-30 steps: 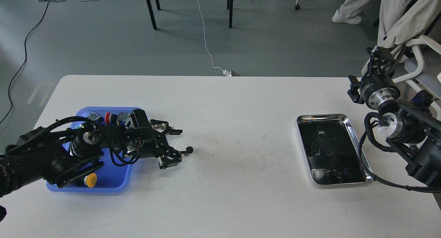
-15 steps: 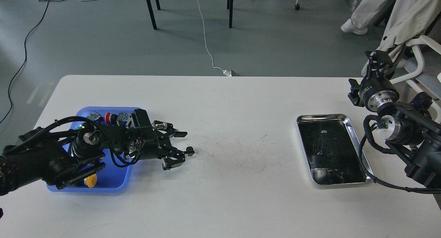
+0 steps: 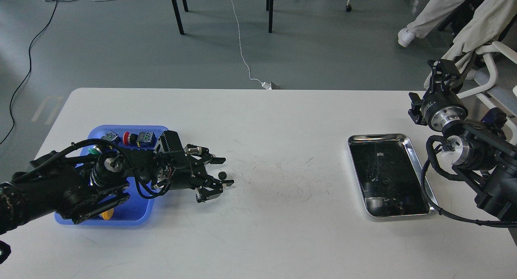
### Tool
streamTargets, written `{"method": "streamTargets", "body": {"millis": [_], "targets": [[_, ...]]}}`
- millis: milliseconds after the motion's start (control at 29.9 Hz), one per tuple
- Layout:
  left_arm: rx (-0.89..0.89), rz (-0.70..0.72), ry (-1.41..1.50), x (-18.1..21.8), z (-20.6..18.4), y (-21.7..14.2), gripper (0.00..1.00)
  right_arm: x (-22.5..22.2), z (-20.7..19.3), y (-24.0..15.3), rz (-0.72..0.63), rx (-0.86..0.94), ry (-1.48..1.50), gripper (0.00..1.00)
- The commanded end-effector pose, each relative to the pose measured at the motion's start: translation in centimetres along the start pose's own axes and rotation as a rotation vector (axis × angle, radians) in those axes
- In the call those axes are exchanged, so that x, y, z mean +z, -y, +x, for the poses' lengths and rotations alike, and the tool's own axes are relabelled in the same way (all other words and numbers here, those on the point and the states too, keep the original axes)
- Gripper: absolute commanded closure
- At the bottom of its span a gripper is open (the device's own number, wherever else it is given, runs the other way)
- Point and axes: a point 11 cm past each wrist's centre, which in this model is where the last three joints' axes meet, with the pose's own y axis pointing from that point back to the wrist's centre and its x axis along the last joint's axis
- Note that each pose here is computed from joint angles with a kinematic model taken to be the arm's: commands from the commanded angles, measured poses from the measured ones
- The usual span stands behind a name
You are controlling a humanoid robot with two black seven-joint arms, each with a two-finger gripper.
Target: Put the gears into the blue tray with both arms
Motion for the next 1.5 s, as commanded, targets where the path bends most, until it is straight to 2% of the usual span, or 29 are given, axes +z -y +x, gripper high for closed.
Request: {"method": "streamTargets", "body": {"millis": [0, 67, 134, 334, 702, 769, 1070, 1170, 1304, 1471], "targets": [[-0.006, -0.004, -0.011, 0.4, -0.6, 0.1, 0.34, 0.1, 0.0, 0.0, -0.002, 0.0, 0.002, 0.01], [-0.004, -0.007, -0.011, 0.5, -0.7, 0.2, 0.34, 0.0, 0.1, 0.0, -0.001, 0.002, -0.002, 0.01], [0.0, -0.01, -0.005, 0.6, -0.7, 0.2, 0.4, 0.3, 0.0, -0.1, -0.007, -0.001, -0.01, 0.01], [-0.004, 0.031, 0.003, -0.7, -1.3, -0.3, 0.42, 0.4, 0.0, -0.1, -0.01, -0.004, -0.013, 0.01], [0.007, 0.027, 0.0, -0.2, -1.9, 0.0, 0.48, 0.4, 0.0, -0.1, -0.011, -0.004, -0.014, 0.01], [0.006, 0.028, -0.001, -0.2, -1.9, -0.1, 0.57, 0.5, -0.1, -0.1, -0.012, -0.004, -0.014, 0.01], [-0.002, 0.043, -0.001, -0.7, -2.1, -0.2, 0.62, 0.5, -0.1, -0.1, -0.012, -0.006, -0.015, 0.01], [-0.005, 0.039, -0.003, -0.5, -2.4, -0.2, 0.71, 0.5, -0.1, -0.1, -0.012, -0.005, -0.016, 0.01], [-0.004, 0.04, -0.004, -0.5, -2.3, -0.2, 0.73, 0.5, 0.0, -0.1, -0.013, -0.004, -0.017, 0.01], [-0.003, 0.039, -0.001, -0.6, -2.2, -0.3, 0.84, 0.5, -0.1, -0.1, -0.013, -0.005, -0.018, 0.01]]}}
